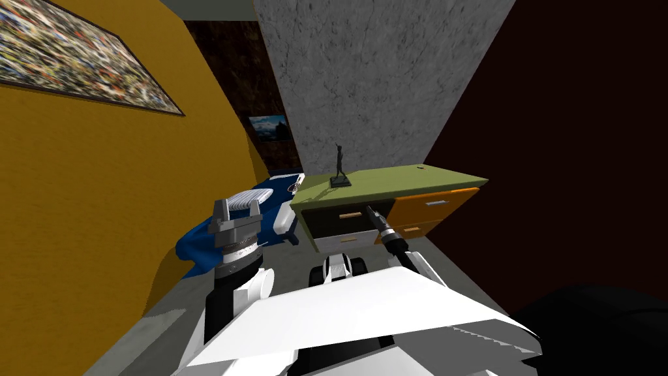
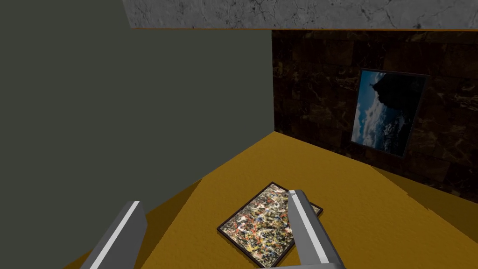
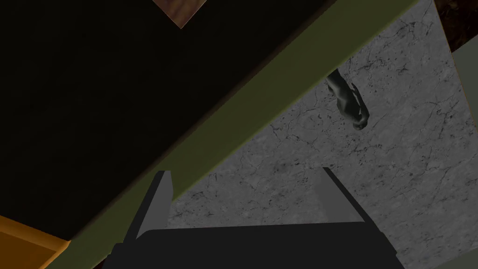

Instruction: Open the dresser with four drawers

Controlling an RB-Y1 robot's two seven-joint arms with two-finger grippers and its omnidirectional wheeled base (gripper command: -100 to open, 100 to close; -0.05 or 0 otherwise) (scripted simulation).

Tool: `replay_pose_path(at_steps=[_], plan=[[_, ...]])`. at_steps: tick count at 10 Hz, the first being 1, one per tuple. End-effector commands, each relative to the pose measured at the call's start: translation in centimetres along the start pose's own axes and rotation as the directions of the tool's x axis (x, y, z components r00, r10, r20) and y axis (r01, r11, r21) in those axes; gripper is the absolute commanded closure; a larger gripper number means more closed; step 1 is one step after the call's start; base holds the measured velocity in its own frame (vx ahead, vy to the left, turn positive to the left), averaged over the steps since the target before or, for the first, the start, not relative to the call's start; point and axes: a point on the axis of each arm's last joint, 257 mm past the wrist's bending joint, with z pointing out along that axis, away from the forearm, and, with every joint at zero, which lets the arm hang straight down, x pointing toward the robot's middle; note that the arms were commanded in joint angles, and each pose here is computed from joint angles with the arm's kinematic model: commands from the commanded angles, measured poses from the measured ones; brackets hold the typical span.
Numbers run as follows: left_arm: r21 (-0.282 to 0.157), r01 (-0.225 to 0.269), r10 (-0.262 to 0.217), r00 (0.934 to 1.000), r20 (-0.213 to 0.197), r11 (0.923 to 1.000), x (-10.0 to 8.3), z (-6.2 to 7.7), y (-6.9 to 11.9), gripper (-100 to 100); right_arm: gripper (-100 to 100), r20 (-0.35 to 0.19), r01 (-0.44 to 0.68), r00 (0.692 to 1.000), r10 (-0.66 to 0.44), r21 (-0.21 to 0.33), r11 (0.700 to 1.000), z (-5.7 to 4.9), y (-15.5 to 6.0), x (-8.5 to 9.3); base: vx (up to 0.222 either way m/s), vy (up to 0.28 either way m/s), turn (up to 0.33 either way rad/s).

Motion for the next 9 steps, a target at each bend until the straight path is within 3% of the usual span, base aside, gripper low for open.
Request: replay_pose_path(at_steps=[1, 2, 3, 5, 6, 8, 9], plan=[[0.000, 0.000, 0.000, 1.0000, 0.000, 1.0000, 0.0, 0.0, 0.0, 0, -100, -0.046, 0.088, 0.995, -0.085, 0.077, 0.993, -0.3, -2.7, 1.7, -0.038, 0.040, 0.164], [0.000, 0.000, 0.000, 1.0000, 0.000, 1.0000, 0.0, 0.0, 0.0, 0, -100, -0.050, 0.118, 0.992, -0.114, 0.075, 0.990, -0.3, -2.7, 1.7, -0.037, 0.037, 0.078], [0.000, 0.000, 0.000, 1.0000, 0.000, 1.0000, 0.0, 0.0, 0.0, 0, -100, -0.087, 0.167, 0.984, -0.157, 0.121, 0.979, -0.7, -4.5, 2.9, -0.050, 0.052, 0.134], [0.000, 0.000, 0.000, 1.0000, 0.000, 1.0000, 0.0, 0.0, 0.0, 0, -100, -0.096, 0.207, 0.976, -0.196, 0.133, 0.969, -0.8, -4.9, 2.9, -0.033, 0.030, 0.033], [0.000, 0.000, 0.000, 1.0000, 0.000, 1.0000, 0.0, 0.0, 0.0, 0, -100, -0.141, 0.265, 0.960, -0.241, 0.187, 0.946, -1.4, -7.1, 4.0, -0.032, 0.028, 0.162], [0.000, 0.000, 0.000, 1.0000, 0.000, 1.0000, 0.0, 0.0, 0.0, 0, -100, -0.146, 0.299, 0.950, -0.275, 0.185, 0.936, -1.4, -7.2, 3.9, -0.026, 0.026, 0.043], [0.000, 0.000, 0.000, 1.0000, 0.000, 1.0000, 0.0, 0.0, 0.0, 0, -100, -0.194, 0.361, 0.927, -0.321, 0.233, 0.903, -2.2, -9.4, 4.8, -0.025, 0.034, 0.173]])
